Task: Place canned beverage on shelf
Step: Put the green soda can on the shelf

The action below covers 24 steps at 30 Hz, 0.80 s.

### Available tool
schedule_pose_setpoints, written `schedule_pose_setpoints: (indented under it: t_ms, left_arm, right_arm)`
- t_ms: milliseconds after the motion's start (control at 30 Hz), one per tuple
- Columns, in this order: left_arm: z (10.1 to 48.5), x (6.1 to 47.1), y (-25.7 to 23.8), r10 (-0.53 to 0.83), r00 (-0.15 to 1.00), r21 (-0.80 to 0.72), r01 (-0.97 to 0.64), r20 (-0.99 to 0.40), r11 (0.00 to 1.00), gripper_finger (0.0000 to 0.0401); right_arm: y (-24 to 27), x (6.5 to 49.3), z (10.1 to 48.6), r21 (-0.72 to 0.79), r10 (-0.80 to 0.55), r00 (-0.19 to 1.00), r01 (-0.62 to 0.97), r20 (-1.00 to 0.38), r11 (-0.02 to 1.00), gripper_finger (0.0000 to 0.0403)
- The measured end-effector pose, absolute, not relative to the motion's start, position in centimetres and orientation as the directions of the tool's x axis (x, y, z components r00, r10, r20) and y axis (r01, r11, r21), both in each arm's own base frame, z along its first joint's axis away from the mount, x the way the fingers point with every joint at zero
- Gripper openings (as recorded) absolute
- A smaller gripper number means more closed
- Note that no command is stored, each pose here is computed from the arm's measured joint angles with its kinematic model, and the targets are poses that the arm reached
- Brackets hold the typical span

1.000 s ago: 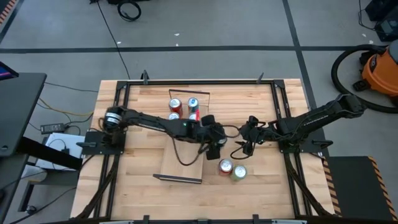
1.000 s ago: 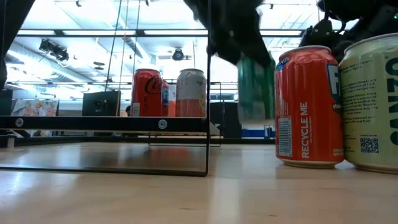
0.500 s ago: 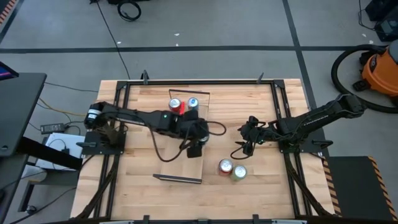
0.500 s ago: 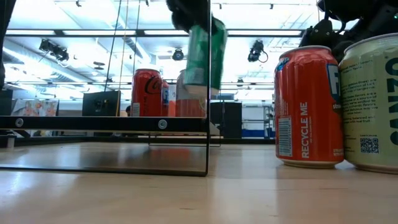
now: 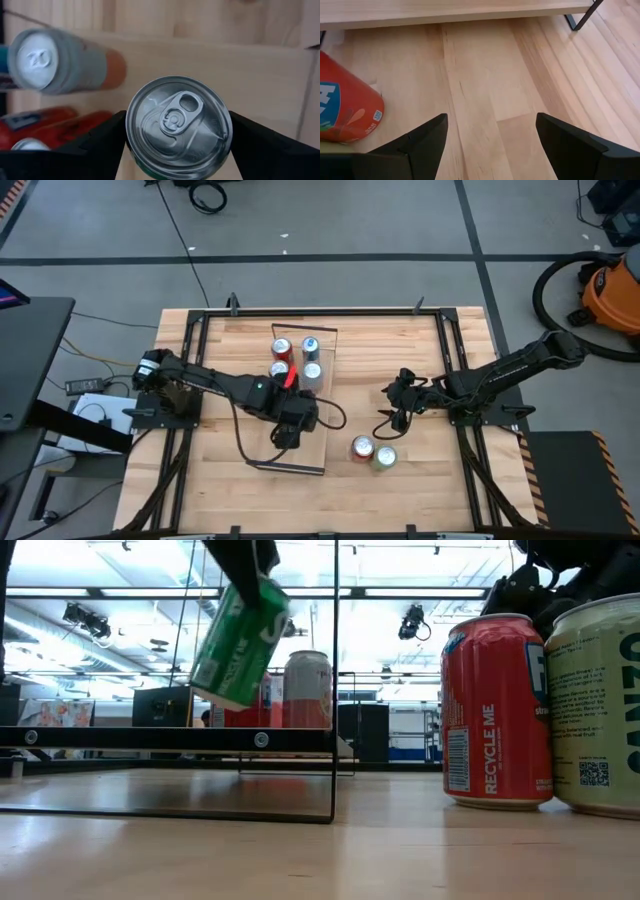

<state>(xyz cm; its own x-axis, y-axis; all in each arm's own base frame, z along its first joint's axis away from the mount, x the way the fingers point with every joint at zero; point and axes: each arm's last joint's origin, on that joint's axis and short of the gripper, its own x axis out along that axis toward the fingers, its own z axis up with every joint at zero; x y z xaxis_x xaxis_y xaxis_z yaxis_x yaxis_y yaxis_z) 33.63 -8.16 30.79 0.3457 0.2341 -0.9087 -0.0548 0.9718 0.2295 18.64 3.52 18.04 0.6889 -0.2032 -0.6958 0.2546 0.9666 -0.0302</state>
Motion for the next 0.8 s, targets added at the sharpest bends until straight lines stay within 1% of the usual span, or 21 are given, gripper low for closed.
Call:
schedule_pose_setpoints:
  t_ms: [267, 367, 500, 633, 800]
  left_arm:
    - [30.8, 33.0, -7.9, 0.319, 0.304, 0.311, -0.075, -0.897, 0.947, 0.0304]
    - [30.8, 32.3, -7.6, 0.323, 0.351, 0.312, -0.089, -0.879, 0.946, 0.0304]
    - [30.1, 30.2, -7.0, 0.308, 0.409, 0.286, -0.115, -0.859, 0.951, 0.0304]
    - [30.2, 27.8, -6.0, 0.285, 0.507, 0.228, -0.172, -0.814, 0.958, 0.0305]
    - [29.1, 25.6, -4.9, 0.252, 0.610, 0.155, -0.208, -0.751, 0.966, 0.0305]
  right_arm:
    - [3.5, 18.6, 18.0, -0.029, -0.202, 0.689, 0.255, -0.696, 0.967, 0.0313]
    - [3.5, 18.6, 18.0, -0.026, -0.200, 0.688, 0.254, -0.698, 0.967, 0.0313]
    - [3.6, 18.6, 18.0, -0.029, -0.199, 0.688, 0.250, -0.698, 0.968, 0.0313]
    - [3.6, 18.7, 18.1, -0.027, -0.201, 0.699, 0.251, -0.687, 0.968, 0.0313]
    - [3.6, 18.8, 18.2, -0.024, -0.199, 0.704, 0.251, -0.681, 0.968, 0.0313]
